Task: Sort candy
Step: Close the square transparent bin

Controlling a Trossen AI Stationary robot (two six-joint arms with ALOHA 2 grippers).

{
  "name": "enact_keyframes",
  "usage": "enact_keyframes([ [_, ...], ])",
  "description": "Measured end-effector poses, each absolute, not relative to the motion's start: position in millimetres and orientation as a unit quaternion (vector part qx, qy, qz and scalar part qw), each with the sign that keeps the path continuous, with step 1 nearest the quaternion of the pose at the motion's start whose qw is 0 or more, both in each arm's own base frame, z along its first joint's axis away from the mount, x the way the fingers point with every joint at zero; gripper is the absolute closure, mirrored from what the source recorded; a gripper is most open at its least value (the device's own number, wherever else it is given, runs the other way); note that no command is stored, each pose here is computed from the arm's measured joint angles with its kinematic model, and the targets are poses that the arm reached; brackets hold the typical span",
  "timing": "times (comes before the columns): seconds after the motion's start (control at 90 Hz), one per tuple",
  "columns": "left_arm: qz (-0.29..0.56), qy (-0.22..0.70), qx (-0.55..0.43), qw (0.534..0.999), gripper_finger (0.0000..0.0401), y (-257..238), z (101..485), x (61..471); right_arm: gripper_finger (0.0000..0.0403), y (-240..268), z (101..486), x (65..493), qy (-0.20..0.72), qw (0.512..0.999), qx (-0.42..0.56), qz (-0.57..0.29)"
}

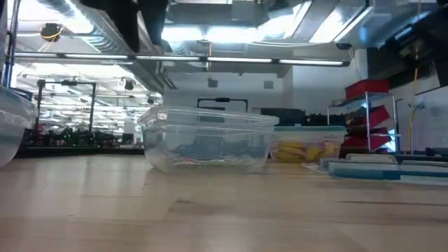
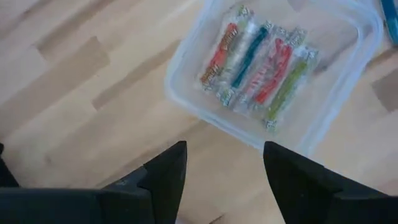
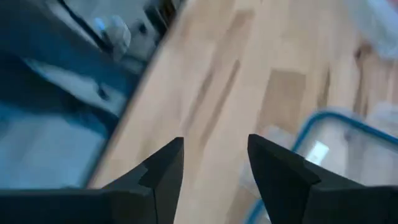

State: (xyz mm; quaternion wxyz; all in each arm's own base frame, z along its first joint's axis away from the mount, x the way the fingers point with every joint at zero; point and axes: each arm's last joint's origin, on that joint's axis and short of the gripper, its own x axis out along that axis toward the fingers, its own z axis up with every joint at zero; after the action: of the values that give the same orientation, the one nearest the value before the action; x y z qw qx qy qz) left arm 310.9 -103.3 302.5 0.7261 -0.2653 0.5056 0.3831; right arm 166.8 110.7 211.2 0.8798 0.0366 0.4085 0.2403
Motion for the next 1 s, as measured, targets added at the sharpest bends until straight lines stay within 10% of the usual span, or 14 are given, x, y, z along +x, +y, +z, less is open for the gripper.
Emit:
enact_keyframes([
  [0.5, 0.347, 0.533, -0.212, 0.742, 0.0205, -112, 296, 307, 0.0149, 124, 149, 176, 0.603, 0.789, -0.044, 0.113],
  [1.0, 0.326, 0.530, -0.169, 0.764, 0.0205, -112, 296, 310, 0.0325, 130, 127, 187, 0.612, 0.791, -0.014, 0.017],
])
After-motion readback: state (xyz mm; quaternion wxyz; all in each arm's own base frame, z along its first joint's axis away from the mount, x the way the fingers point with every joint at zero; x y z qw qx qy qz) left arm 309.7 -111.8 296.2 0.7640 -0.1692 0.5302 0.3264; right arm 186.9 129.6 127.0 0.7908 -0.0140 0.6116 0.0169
